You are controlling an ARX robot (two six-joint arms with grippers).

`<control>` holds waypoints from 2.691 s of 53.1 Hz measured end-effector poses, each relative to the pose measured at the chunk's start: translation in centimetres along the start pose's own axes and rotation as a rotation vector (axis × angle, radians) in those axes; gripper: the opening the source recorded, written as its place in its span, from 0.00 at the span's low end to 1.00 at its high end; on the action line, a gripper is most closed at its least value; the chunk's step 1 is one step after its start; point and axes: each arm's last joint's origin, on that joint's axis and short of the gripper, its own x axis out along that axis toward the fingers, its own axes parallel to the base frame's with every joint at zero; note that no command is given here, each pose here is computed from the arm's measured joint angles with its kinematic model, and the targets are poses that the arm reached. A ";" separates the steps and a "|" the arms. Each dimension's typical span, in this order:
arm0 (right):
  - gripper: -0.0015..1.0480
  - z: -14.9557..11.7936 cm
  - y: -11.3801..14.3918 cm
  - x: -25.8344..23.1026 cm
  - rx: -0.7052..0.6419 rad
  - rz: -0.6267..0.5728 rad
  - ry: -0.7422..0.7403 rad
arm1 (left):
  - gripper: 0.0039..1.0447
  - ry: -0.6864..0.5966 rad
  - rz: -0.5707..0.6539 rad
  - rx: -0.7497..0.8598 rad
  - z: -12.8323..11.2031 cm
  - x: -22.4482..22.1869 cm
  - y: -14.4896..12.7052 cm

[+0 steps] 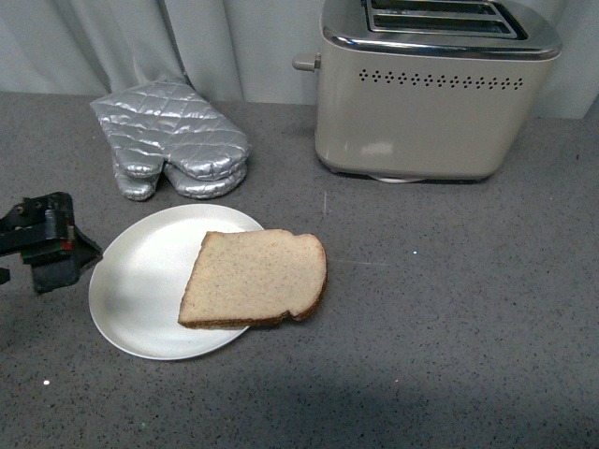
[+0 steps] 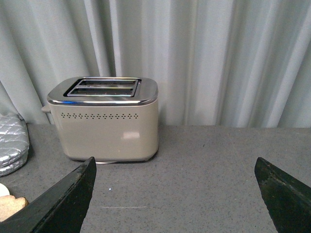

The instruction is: Put bread into toaster

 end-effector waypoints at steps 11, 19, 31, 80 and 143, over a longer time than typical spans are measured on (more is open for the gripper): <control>0.91 0.0 0.0 0.0 0.000 0.000 0.000 | 0.94 0.073 0.043 0.087 0.3 2.9 -0.1; 0.91 0.0 0.0 0.0 0.000 0.000 0.000 | 0.94 0.119 0.066 0.088 0.6 5.3 0.2; 0.91 0.0 0.0 0.0 0.000 0.000 0.000 | 0.60 0.139 0.095 0.046 1.2 7.0 0.3; 0.91 0.0 0.0 0.0 0.000 0.000 0.000 | 0.03 0.188 -0.232 -0.113 3.2 7.5 -11.4; 0.91 0.0 0.0 0.0 0.000 0.000 0.000 | 0.90 -0.361 -0.084 -0.092 3.4 2.4 -15.6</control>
